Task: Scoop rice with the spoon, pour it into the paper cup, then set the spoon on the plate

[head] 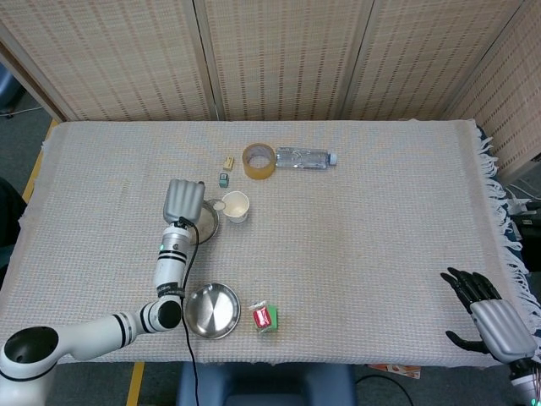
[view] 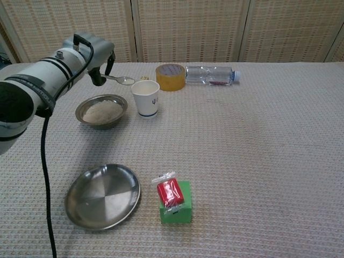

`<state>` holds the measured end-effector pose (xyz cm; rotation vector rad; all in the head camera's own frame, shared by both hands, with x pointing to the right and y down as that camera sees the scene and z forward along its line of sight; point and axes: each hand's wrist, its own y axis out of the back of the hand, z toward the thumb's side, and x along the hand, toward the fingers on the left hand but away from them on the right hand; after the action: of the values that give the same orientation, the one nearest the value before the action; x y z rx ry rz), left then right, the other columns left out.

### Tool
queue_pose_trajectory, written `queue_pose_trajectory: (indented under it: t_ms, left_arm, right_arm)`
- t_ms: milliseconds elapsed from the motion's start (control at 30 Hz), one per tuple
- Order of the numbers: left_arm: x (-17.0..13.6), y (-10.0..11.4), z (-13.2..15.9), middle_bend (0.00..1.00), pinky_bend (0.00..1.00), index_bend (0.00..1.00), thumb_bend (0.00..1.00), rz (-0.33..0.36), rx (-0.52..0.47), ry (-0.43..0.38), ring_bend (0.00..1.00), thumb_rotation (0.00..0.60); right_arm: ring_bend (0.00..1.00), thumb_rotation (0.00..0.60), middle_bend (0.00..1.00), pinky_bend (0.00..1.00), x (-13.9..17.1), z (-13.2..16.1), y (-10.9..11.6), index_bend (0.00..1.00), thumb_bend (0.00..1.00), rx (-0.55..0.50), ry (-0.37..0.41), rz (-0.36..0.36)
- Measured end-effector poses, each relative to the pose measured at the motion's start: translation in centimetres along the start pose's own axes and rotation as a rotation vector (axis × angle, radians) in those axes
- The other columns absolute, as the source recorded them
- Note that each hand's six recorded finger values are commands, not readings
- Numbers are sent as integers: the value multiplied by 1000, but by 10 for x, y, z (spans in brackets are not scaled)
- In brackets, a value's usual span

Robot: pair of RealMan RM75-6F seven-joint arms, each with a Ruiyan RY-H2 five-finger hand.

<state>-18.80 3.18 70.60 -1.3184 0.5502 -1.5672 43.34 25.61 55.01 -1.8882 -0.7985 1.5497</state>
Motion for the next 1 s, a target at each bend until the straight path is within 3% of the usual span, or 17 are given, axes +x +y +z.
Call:
queue_pose_trajectory:
  t_ms: [367, 567, 1000]
  left_arm:
    - [8, 2, 23, 1000, 1000, 713, 410, 9, 45, -19, 1000, 600]
    - [9, 2, 29, 1000, 1000, 714, 412, 48, 85, -21, 1000, 600]
    - [-1, -1, 39, 1000, 1000, 716, 410, 265, 318, -45, 1000, 600]
  right_arm:
    - [0, 600, 0, 0, -3, -7, 4, 0, 118, -15, -20, -2]
    - [0, 600, 0, 0, -2, -10, 6, 0, 118, -11, -29, -10]
    - [0, 600, 0, 0, 2, -10, 10, 0, 118, 8, -56, -37]
